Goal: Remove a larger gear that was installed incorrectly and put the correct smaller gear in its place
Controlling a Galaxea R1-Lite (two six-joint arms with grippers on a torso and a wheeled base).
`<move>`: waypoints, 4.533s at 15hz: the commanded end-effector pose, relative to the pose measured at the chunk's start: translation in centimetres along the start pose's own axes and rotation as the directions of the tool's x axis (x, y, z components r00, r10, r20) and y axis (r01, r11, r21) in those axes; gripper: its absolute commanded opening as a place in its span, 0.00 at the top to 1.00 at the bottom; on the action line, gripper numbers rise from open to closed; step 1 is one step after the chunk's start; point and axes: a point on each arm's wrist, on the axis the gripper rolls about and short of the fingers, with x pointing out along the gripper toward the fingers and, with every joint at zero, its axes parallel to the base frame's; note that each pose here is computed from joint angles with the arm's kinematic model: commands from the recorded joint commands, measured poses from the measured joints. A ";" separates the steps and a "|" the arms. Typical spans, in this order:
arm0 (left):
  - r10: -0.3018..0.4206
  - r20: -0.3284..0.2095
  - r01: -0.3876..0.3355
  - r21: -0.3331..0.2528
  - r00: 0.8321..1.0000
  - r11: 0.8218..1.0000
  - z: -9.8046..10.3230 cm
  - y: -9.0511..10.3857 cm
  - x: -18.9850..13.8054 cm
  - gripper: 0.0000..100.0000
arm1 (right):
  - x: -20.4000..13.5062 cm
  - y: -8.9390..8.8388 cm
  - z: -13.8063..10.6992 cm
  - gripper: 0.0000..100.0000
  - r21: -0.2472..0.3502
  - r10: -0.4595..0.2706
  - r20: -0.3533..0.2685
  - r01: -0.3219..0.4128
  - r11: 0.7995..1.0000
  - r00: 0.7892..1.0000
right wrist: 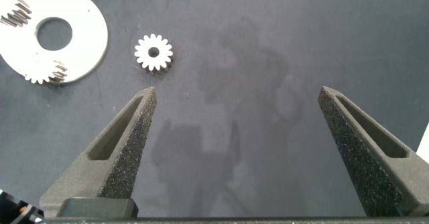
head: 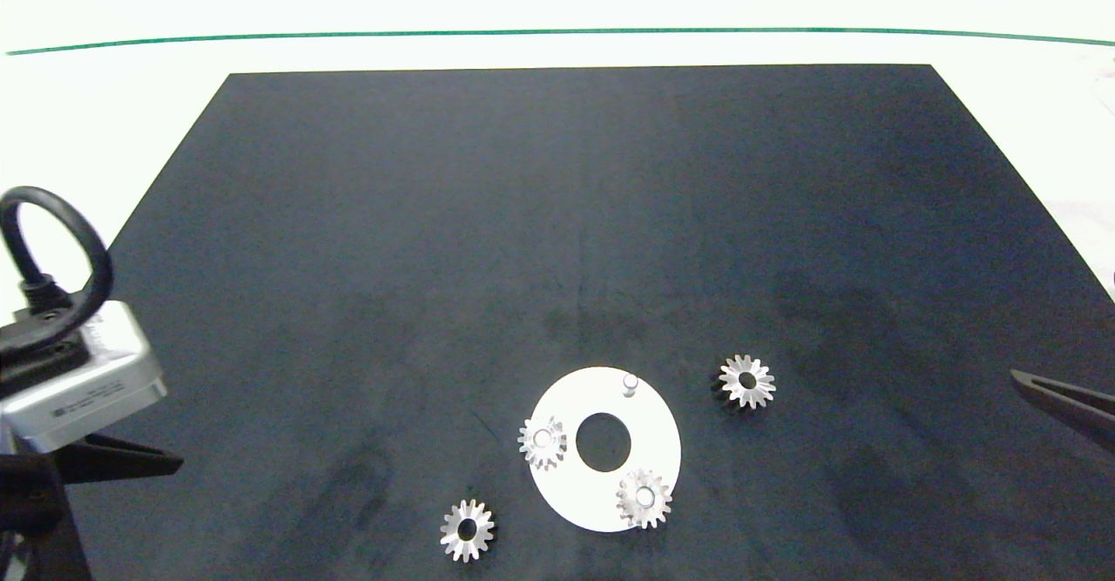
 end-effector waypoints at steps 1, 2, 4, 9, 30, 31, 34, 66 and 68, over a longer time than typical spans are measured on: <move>-0.015 -0.073 0.019 0.047 0.997 0.999 2.3 -0.9 4.3 0.00 | 0.1 0.0 0.1 0.00 -0.019 0.001 -0.002 -0.001 1.000 1.000; -0.025 -0.056 0.029 0.059 0.998 0.998 2.6 -1.3 5.3 0.00 | 0.1 0.0 0.2 0.00 -0.017 -0.001 0.005 0.001 1.000 1.000; -0.018 0.004 0.018 0.079 1.000 0.997 3.4 -2.2 7.5 0.00 | 0.2 0.0 0.4 0.00 -0.009 -0.007 0.031 0.008 1.000 0.999; -0.083 -0.073 0.093 0.152 0.994 0.984 3.9 -5.2 10.1 0.00 | 0.2 0.0 0.3 0.00 -0.009 -0.003 0.033 0.003 1.000 0.999; 0.027 -0.130 0.004 0.235 0.991 0.972 5.7 -8.4 15.4 0.05 | 0.2 0.1 0.3 0.00 -0.013 0.042 0.047 -0.042 0.999 0.998; 0.027 -0.130 0.004 0.235 0.991 0.972 5.7 -8.4 15.4 0.07 | 0.2 0.1 0.3 0.00 -0.013 0.042 0.047 -0.042 0.999 0.998; 0.026 -0.135 0.007 0.236 0.991 0.972 5.6 -8.4 15.7 0.13 | 0.2 0.1 0.3 0.00 -0.013 0.043 0.046 -0.042 0.999 0.998; 0.029 -0.056 -0.018 0.183 0.998 0.983 5.0 -7.9 14.1 0.69 | 0.9 0.4 0.2 0.00 -0.022 0.053 0.023 -0.052 0.998 0.998; 0.025 -0.014 -0.022 0.172 1.000 0.985 5.0 -7.5 12.8 0.69 | 1.0 0.5 0.2 0.00 -0.025 0.055 0.017 -0.054 0.998 0.998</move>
